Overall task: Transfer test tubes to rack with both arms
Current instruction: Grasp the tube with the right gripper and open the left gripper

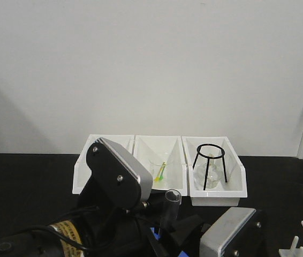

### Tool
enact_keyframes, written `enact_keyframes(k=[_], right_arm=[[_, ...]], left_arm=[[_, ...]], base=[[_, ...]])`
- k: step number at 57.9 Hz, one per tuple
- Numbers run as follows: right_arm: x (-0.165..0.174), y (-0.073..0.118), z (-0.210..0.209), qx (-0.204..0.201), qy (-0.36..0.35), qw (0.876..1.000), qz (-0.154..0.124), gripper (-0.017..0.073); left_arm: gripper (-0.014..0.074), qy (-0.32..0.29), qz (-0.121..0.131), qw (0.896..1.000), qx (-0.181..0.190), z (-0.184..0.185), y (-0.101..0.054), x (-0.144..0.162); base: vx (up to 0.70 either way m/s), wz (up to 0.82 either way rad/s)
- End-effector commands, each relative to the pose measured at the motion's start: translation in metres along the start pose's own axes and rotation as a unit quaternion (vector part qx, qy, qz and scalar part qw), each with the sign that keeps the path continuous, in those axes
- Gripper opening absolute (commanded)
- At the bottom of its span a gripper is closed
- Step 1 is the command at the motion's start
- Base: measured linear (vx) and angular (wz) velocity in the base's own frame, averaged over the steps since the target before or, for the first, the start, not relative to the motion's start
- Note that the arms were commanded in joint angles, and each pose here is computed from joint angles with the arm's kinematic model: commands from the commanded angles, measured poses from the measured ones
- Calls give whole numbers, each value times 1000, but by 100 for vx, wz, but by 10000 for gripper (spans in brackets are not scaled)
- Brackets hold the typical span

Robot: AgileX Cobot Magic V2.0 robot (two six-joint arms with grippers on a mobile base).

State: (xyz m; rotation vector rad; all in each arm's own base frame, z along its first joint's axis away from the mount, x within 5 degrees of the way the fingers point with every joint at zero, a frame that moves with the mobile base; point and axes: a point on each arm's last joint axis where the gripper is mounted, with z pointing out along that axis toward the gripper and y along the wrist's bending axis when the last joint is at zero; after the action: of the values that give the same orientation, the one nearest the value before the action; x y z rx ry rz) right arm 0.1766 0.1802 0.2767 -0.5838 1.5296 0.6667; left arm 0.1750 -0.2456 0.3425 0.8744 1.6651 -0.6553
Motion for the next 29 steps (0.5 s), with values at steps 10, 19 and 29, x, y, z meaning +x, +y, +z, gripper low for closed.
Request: enact_keyframes(k=[10,19,29], right_arm=[[-22,3,-1,-11,-68,998,-12,-7],[-22,3,0,-11,-66,998,-12,-8],[-20,3,0,-10,-54,998,-14,-8]], left_arm=[[458,-130,-5,991,-19,-12,3,-35],[458,-176,-5,984,-29,-17,4,-44],[458,-214,-3,976,-35,-32,6,-55]], base=[[0,0],[0,0],[0,0]])
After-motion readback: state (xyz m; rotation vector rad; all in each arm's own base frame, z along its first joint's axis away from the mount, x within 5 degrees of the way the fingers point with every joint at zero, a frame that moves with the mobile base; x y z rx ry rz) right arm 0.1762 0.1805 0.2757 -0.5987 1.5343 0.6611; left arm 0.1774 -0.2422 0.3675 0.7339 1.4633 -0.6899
